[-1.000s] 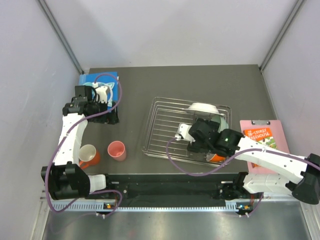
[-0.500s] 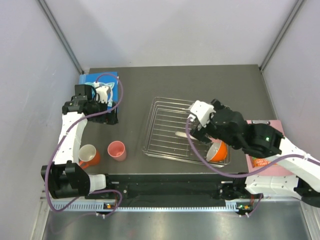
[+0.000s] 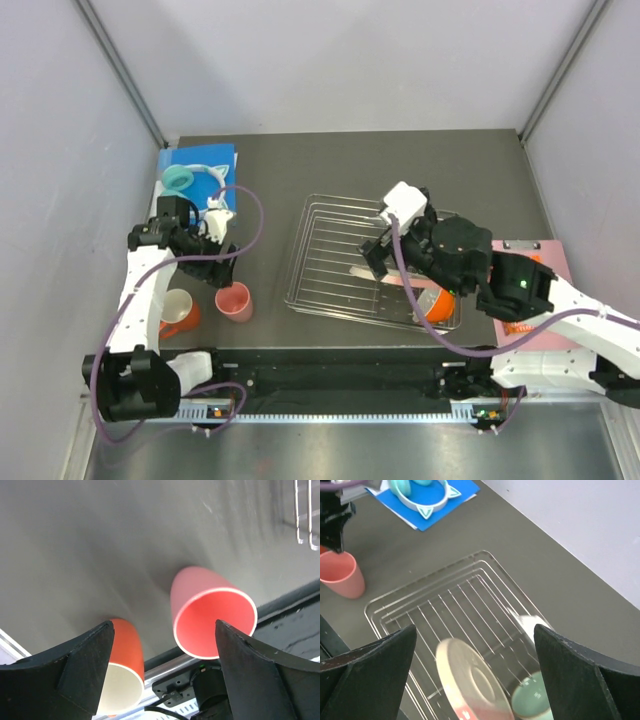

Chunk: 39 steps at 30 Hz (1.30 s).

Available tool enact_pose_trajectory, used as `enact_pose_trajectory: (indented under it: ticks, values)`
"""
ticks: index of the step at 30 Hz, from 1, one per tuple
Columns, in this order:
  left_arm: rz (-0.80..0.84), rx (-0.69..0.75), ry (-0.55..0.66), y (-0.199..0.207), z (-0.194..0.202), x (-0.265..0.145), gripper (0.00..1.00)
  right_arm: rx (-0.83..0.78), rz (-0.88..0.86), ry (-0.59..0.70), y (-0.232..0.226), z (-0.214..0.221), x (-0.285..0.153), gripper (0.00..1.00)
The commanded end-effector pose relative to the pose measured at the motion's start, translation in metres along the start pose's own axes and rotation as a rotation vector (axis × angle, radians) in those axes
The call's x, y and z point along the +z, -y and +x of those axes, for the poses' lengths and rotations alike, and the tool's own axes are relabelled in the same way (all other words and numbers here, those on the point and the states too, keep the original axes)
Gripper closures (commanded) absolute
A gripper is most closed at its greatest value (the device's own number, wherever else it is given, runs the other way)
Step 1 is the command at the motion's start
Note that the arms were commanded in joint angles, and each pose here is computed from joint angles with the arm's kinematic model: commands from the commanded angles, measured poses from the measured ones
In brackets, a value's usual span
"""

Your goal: Load the mixed dishes into the dish rack

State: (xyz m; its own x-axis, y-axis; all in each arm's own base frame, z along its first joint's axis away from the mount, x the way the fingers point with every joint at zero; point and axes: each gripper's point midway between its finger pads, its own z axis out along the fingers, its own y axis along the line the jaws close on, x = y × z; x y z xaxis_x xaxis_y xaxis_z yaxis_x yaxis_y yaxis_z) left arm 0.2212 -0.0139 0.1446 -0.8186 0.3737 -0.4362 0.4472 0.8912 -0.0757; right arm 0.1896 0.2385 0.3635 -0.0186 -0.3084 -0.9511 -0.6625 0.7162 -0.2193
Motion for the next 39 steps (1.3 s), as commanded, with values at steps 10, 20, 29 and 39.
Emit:
enact_pose_trajectory:
  ticks: [10, 20, 29, 39]
  values:
    - [0.058, 0.114, -0.063, 0.02, 0.027, 0.023, 0.19, 0.108, 0.039, 0.018, -0.022, 0.017, 0.028, 0.01]
    - [-0.035, 0.172, -0.052, 0.0, 0.008, 0.055, 0.51, 0.258, 0.199, -0.034, -0.01, 0.007, 0.038, 0.0]
    - [-0.052, 0.163, 0.004, -0.005, -0.022, 0.043, 1.0, 0.518, 0.106, 0.198, 0.003, -0.015, 0.015, 0.0]
    - [0.033, 0.178, 0.596, 0.048, -0.169, -0.14, 1.0, 0.788, -0.403, 0.346, -0.05, -0.079, 0.013, 0.0]
